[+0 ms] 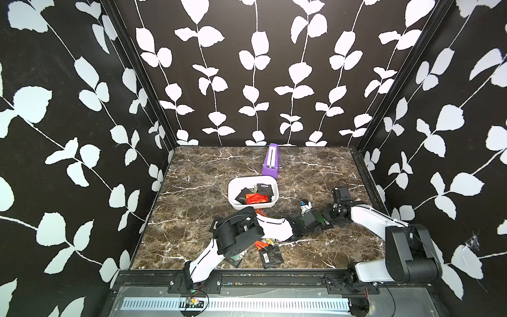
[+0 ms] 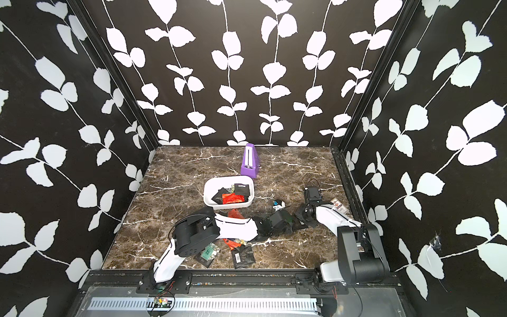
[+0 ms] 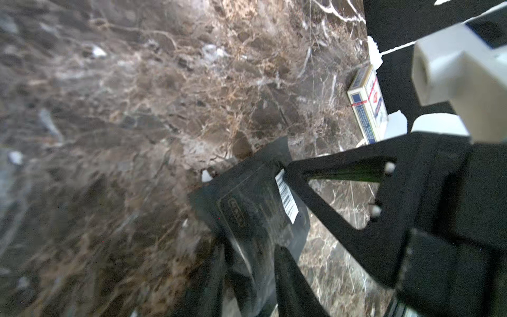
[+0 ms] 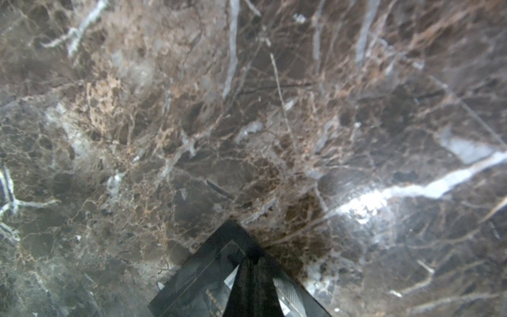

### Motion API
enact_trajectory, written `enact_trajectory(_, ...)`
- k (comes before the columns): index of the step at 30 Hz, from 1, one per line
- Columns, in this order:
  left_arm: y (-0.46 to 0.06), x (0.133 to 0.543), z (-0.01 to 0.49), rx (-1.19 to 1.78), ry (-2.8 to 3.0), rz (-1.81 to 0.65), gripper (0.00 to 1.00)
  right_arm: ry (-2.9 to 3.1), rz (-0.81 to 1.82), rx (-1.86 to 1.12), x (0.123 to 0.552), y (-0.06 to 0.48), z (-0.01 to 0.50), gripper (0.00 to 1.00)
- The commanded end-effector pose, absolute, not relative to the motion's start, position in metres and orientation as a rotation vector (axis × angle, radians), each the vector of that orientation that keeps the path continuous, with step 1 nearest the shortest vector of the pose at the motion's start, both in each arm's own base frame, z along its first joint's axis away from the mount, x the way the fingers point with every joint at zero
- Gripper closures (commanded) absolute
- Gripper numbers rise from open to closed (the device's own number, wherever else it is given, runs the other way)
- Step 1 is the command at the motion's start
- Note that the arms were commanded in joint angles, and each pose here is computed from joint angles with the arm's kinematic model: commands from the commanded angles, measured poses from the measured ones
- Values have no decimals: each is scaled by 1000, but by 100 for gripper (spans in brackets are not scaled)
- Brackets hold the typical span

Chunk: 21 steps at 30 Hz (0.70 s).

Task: Put the tea bags into the storage box
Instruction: Pick up the tea bag from the center of the board.

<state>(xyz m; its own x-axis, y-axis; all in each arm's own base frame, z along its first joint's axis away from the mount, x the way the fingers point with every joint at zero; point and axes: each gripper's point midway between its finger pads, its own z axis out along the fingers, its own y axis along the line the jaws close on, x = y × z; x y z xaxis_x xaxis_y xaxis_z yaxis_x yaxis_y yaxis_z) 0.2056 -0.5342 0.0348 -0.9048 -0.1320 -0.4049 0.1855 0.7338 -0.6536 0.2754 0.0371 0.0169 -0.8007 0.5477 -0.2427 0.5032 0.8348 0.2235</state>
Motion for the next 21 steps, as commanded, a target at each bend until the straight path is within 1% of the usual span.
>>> enact_trajectory(1,-513,200,-6,6,2607,-855,68,2772,158,803,265,32,9,100)
enact_trajectory(4,-518,201,-12,-40,2607,-891,71,2778,159,794,265,33,8,100)
enact_trajectory(7,-525,202,-15,-58,2607,-927,77,2782,159,796,265,33,8,100)
enact_trajectory(11,-527,203,-14,-34,2607,-908,90,2784,160,793,265,33,8,100)
enact_trajectory(13,-527,204,-14,-36,2609,-913,100,2783,159,793,265,33,8,100)
enact_trajectory(17,-527,204,-8,-31,2606,-926,100,2779,180,794,266,36,8,100)
enact_trajectory(21,-524,207,10,-4,2580,-937,100,2761,310,772,277,50,14,100)
